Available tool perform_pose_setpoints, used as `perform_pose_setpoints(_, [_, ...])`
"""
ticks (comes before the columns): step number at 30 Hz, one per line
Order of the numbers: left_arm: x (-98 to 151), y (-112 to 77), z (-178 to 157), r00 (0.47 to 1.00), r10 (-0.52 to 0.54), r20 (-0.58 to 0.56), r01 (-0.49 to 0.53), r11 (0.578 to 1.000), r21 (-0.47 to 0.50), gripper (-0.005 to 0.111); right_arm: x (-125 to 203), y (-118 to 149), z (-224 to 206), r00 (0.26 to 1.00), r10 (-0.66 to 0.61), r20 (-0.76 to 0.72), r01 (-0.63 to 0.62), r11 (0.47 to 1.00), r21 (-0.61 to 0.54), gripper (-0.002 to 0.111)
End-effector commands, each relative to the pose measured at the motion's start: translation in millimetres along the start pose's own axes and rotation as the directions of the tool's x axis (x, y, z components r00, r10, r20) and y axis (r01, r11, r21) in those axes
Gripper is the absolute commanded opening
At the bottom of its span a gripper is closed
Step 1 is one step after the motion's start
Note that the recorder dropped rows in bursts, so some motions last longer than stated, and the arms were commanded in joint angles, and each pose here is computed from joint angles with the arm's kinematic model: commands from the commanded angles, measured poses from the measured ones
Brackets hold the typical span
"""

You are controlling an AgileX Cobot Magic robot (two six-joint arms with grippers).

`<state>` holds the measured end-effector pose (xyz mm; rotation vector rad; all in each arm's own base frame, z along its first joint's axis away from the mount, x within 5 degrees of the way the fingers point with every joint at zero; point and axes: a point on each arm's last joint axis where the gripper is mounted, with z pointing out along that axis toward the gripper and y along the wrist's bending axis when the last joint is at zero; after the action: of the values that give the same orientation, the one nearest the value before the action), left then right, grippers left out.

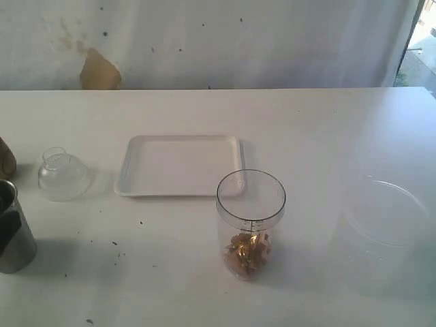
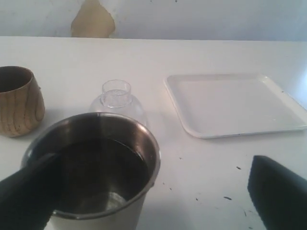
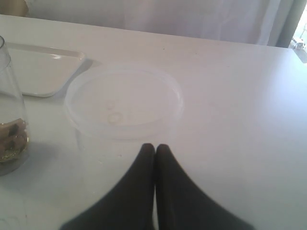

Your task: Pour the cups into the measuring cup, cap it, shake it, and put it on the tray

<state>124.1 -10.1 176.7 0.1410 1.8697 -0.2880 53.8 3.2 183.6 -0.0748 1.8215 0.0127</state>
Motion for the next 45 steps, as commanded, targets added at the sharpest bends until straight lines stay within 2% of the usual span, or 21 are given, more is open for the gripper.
perform_pose_setpoints(1, [2.8,-2.2,-0.5,1.0,0.003,-0.013,-0.003,1.0,0.019,0.105,0.6,0.1,0.0,1.0,-0.005,0.005,0.005,1.0,-0.002,0.0])
perform_pose_setpoints(3, [7.0,3.4,-0.7,0.998,-0.008,-0.059,0.005,0.999,-0.043,0.105,0.6,0.1,0.0,1.0,-0.005,0.005,0.005,1.0,-0.002,0.0])
perform_pose_setpoints(12, [7.3,1.6,-0.5,0.998,-0.028,-0.062,0.027,0.999,-0.024,0.105,0.6,0.1,0.0,1.0,-0.005,0.005,0.005,1.0,-0.002,0.0])
perform_pose_setpoints(17, [16.0,1.0,3.8,0.989,-0.023,-0.145,0.026,1.0,0.018,0.105,0.6,0.1,0.0,1.0,-0.005,0.005,0.005,1.0,-0.002,0.0])
perform_pose_setpoints(18, [15.7,0.6,3.8,0.99,-0.02,-0.142,0.023,0.999,0.022,0.105,0.6,0.1,0.0,1.0,-0.005,0.005,0.005,1.0,-0.002,0.0])
perform_pose_setpoints(21, [6.5,-4.6,4.2,0.998,0.048,-0.037,-0.045,0.996,0.083,0.105,0.8,0.1,0.0,1.0,-0.005,0.003,0.005,1.0,-0.002,0.0])
perform_pose_setpoints(24, [0.8,0.3,4.5,1.0,-0.002,0.022,0.001,1.0,0.028,0.105,0.8,0.1,0.0,1.0,-0.005,0.003,0.005,1.0,-0.002,0.0])
perform_pose_setpoints(33, [4.1,-3.0,4.4,0.998,0.059,-0.01,-0.058,0.996,0.064,0.105,0.7,0.1,0.0,1.0,-0.005,0.004,0.005,1.0,-0.002,0.0])
perform_pose_setpoints(45, [1.5,2.8,4.6,1.0,0.023,0.015,-0.023,1.0,0.0,0.105,0.7,0.1,0.0,1.0,-0.005,0.004,0.005,1.0,-0.002,0.0])
